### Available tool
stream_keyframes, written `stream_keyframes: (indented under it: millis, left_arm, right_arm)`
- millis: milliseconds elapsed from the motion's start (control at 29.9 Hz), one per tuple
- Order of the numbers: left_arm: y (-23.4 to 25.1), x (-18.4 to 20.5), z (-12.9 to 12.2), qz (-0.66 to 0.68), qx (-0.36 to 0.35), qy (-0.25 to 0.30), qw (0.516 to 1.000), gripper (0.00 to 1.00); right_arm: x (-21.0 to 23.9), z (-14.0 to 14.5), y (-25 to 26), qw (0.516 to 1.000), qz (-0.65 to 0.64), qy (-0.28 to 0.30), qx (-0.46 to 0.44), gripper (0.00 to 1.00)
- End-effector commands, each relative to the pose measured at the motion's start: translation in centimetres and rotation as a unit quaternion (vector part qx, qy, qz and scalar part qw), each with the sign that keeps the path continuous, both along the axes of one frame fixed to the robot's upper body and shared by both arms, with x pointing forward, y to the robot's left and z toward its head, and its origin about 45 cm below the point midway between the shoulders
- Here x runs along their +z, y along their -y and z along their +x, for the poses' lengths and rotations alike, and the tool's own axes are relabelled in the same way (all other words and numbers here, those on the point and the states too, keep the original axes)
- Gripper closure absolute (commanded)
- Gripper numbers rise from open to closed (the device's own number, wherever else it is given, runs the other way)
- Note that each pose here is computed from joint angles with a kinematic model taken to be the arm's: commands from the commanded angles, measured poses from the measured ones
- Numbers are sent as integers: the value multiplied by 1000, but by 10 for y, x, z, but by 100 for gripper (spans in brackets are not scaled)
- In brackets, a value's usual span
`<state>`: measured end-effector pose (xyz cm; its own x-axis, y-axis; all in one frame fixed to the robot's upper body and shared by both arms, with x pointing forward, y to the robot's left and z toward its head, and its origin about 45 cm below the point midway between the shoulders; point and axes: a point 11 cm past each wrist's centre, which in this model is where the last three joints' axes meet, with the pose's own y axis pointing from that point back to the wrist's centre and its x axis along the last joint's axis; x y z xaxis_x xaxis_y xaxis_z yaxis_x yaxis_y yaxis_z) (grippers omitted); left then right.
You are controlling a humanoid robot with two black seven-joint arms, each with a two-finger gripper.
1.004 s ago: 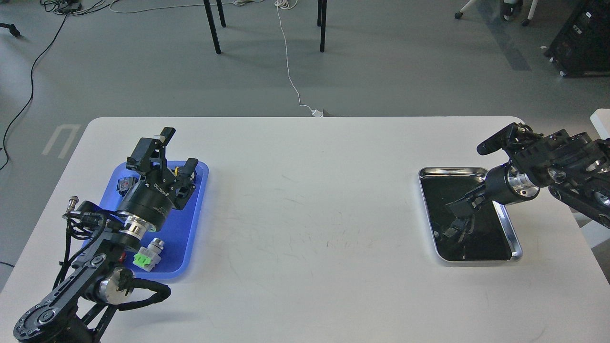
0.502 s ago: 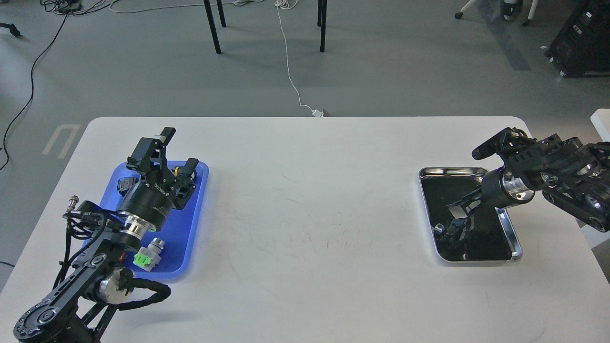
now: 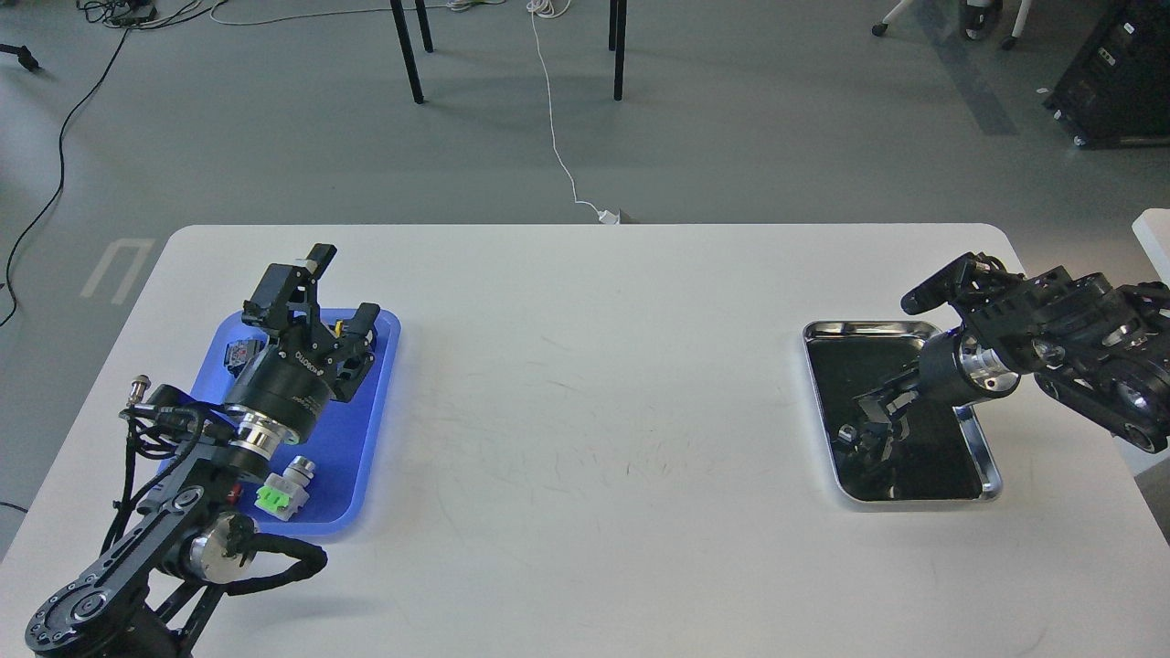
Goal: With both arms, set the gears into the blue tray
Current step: 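Lower the right gripper into the metal tray and grasp another black gear, then carry the gear with the right gripper toward the table center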
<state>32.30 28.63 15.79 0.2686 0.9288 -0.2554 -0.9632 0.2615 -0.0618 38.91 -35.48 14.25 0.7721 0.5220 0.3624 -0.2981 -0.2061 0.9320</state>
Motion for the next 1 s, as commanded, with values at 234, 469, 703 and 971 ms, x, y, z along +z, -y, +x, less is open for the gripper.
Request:
stream_keyframes:
  millis: [234, 469, 703, 971]
  left_arm:
    - [0, 0, 0, 0, 0, -1, 1000, 2]
    - [0, 0, 0, 0, 0, 0, 1000, 2]
    - [1, 0, 0, -1, 0, 0, 1000, 2]
    - [1, 2, 1, -2, 0, 3, 1000, 2]
  right_arm:
    - [-2, 1, -4, 1000, 2, -1, 2, 74]
    - [-2, 1, -4, 1000, 3, 0, 1, 82]
    - [26, 14, -12, 999, 19, 26, 9, 82]
    - [91, 36, -76, 991, 105, 66, 53, 81]
